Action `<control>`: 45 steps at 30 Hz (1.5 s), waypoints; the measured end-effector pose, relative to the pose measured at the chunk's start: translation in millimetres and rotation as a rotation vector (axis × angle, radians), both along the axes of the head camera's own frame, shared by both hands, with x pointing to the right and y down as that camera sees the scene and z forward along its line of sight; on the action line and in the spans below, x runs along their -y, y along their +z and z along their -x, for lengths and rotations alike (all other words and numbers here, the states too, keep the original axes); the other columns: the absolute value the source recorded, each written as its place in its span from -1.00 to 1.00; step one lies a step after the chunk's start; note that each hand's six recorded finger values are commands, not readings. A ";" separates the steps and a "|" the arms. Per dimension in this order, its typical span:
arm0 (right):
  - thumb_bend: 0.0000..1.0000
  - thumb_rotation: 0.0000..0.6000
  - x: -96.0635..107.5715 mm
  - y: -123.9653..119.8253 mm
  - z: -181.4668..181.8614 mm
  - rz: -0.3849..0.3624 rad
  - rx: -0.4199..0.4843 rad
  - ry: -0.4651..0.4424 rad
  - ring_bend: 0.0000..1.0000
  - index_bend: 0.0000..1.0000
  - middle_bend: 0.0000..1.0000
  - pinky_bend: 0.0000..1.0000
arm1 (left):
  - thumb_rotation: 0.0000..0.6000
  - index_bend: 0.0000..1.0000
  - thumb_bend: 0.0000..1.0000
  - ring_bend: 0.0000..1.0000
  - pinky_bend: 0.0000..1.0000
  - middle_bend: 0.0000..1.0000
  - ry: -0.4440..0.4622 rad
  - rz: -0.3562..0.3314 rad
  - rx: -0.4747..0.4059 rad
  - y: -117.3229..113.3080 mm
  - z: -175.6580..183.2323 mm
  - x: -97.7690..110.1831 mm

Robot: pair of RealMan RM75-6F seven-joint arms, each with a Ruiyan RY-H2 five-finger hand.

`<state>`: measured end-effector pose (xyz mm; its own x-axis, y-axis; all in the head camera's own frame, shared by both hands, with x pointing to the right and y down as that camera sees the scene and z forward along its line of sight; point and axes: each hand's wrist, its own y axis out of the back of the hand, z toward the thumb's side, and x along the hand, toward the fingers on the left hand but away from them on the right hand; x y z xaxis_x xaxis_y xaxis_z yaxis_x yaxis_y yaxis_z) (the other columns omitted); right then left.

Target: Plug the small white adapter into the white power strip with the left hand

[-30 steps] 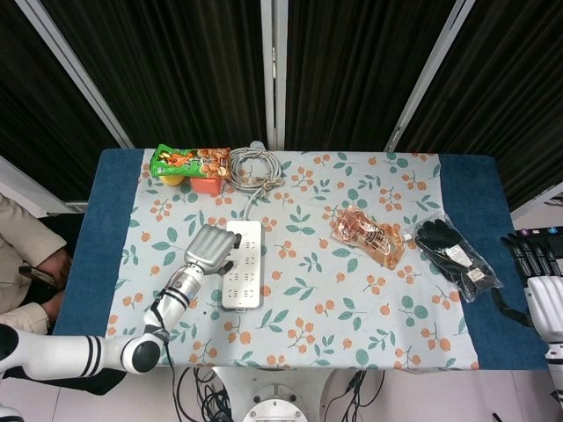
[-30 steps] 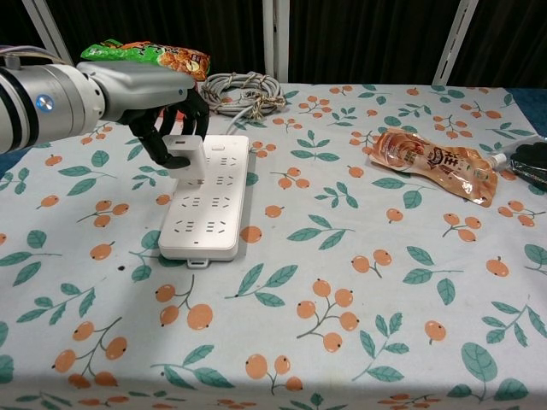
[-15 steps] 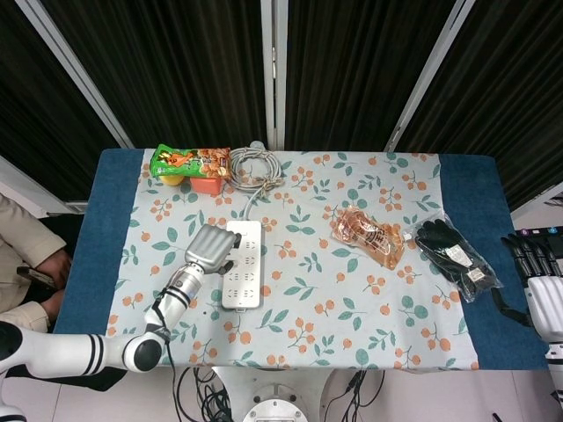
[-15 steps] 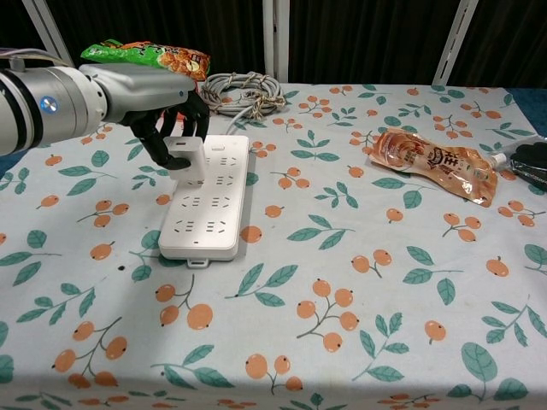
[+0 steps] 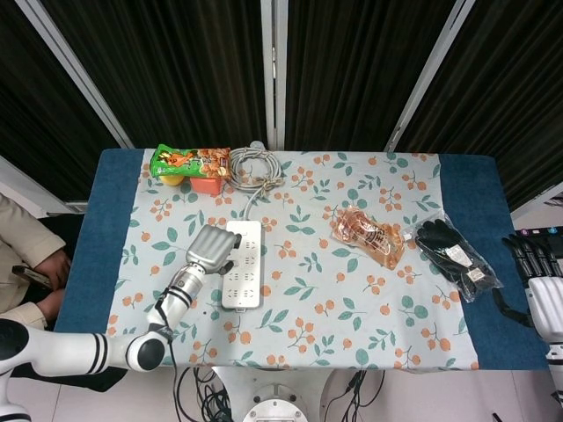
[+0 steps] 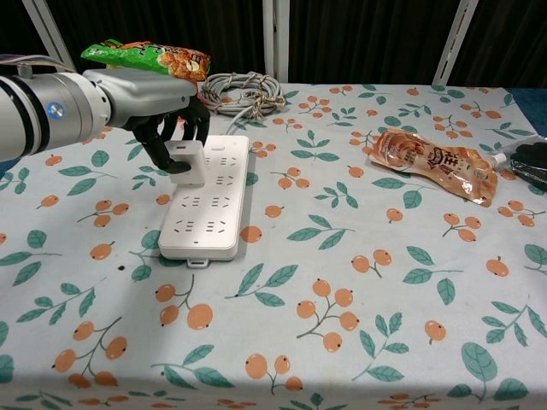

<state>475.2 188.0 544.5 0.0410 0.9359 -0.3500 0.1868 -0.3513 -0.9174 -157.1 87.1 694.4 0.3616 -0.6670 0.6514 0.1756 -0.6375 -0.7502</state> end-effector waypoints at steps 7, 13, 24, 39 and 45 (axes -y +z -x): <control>-0.35 1.00 -0.7 -0.9 -1.3 -0.002 -0.001 0.003 -1.00 -1.00 -0.91 -1.00 | 1.00 0.41 0.00 0.11 0.13 0.50 0.003 -0.001 0.002 2.7 -2.0 -1.3; -0.35 1.00 -1.6 -0.9 -1.9 -0.003 0.000 0.005 -1.00 -1.00 -0.91 -1.00 | 1.00 0.45 0.00 0.15 0.13 0.54 0.006 0.003 0.008 6.4 -2.0 -3.5; -0.35 1.00 -2.4 -2.2 -2.3 -0.008 -0.001 0.008 -1.00 -1.00 -0.91 -1.00 | 1.00 0.55 0.00 0.21 0.13 0.62 -0.001 0.004 -0.012 8.7 -0.1 -8.5; -0.35 1.00 -3.4 -2.3 -3.0 -0.009 -0.002 0.014 -1.00 -1.00 -0.90 -1.00 | 1.00 0.58 0.00 0.23 0.13 0.65 -0.009 0.014 -0.022 16.6 1.7 -13.1; -0.35 1.00 -3.4 -2.4 -3.7 -0.009 -0.002 0.016 -1.00 -1.00 -0.90 -1.00 | 1.00 0.58 0.00 0.23 0.13 0.64 -0.012 0.017 -0.021 18.5 1.6 -12.8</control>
